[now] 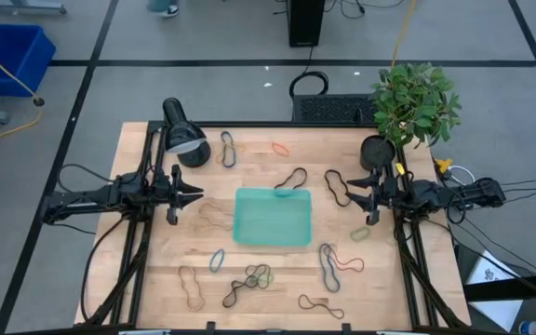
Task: Pick and place rubber bands into bin
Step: Put the black rubber band into the green bin
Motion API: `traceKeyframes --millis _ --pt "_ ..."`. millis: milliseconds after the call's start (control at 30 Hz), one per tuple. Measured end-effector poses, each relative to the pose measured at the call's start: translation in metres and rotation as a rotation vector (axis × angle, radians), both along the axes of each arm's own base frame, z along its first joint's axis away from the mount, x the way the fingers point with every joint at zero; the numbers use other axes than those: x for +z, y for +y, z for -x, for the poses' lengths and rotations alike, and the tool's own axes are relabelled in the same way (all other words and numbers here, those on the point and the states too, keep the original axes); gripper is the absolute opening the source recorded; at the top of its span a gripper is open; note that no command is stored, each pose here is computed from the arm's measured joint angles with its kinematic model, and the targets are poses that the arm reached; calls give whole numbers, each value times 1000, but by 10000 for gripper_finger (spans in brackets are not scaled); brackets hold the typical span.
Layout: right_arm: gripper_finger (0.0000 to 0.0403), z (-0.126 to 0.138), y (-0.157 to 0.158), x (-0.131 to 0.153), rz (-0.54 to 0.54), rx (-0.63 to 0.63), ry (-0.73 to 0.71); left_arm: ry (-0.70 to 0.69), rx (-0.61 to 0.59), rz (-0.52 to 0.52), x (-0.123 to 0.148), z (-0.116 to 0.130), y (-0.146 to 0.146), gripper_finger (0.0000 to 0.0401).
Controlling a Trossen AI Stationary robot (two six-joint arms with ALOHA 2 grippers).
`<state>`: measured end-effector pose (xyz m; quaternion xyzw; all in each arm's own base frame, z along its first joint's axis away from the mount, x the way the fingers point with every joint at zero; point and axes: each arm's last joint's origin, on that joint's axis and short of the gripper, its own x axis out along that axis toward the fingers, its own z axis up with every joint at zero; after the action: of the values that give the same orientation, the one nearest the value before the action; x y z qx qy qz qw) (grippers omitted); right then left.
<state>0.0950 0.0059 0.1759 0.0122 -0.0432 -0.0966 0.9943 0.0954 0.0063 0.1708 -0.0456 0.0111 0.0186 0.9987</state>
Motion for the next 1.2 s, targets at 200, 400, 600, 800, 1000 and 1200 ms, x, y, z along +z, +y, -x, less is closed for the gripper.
traceKeyframes --millis 200,400,600,800,1000,1200 --pt "171 0 0 0 -22 -4 0 0 0 0 0 0 0 77" --pt "171 -1 -2 -2 -63 -94 15 -1 17 -1 0 0 0 77" --pt "171 -8 -4 -9 7 -195 128 0 17 -20 0 0 0 77" --pt "171 -23 -2 12 86 -212 258 0 18 -37 0 0 1 77" --pt "171 -53 4 23 102 -213 470 -1 57 -41 0 0 2 77" --pt "171 -76 8 16 -37 -265 649 -2 77 -40 1 0 2 77"
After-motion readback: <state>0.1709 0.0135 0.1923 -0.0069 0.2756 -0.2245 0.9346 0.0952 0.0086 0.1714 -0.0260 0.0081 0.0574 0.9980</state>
